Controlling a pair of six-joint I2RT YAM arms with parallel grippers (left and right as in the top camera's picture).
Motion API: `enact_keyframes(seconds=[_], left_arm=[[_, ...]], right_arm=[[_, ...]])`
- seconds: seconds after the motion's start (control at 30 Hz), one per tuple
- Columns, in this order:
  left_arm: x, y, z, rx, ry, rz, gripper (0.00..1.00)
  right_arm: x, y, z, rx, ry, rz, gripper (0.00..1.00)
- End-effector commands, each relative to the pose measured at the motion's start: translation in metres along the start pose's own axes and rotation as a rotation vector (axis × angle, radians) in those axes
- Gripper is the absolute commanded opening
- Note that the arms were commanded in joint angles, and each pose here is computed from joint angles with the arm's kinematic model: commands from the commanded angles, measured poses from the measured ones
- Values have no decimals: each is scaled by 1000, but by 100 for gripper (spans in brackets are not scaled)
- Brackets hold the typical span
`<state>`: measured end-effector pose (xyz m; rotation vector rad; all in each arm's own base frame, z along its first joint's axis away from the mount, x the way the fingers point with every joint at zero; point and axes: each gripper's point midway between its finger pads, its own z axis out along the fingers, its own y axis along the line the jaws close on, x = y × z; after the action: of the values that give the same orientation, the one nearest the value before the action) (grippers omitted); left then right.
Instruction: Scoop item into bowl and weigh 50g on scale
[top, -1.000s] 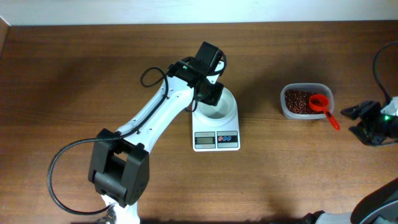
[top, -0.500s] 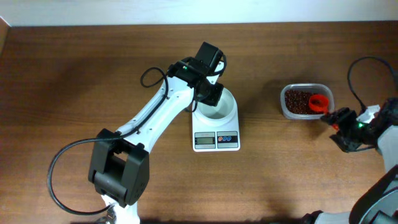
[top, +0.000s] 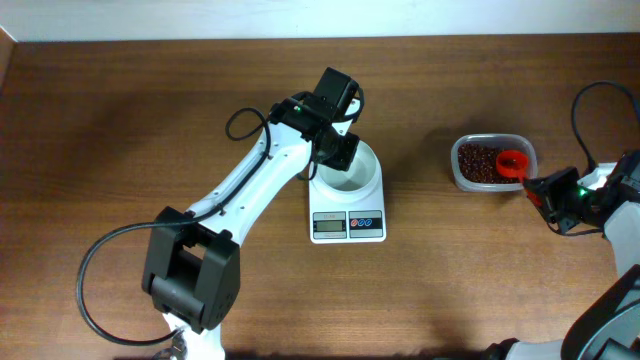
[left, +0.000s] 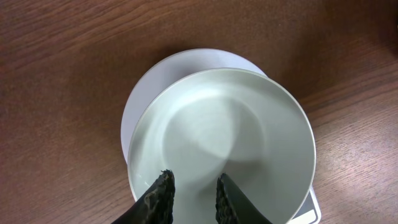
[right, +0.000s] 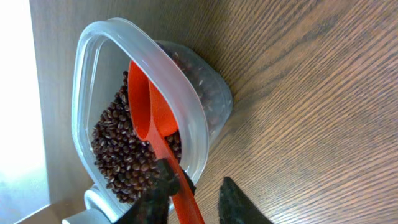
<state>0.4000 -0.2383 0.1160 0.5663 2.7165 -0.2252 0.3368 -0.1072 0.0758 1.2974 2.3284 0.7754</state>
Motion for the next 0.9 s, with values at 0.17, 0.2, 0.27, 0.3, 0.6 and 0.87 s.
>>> enact_keyframes(seconds=[0.17,0.2,0.27,0.3,0.6,0.87], left_arm=[[0,0,3,-9,5,14,25],[0,0,3,-9,5,13,26],[0,0,3,-9,5,13,26],[0,0,3,-9,6,14,25],[0,0,3,-9,6,13,27],[0,-1,3,-8,3,13,0]], right_arm=[[-7,16,-12,-21,-28,-27,16],[-11,21,-16,-29,-40,-37,16],[-13,26,-20,-36,-50,-58,15],[-12,26,-21,-28,-44,-100,13],[-15,42,-33,115,-72,-304,4],[-3,82,-36,246,-90,-623,4]])
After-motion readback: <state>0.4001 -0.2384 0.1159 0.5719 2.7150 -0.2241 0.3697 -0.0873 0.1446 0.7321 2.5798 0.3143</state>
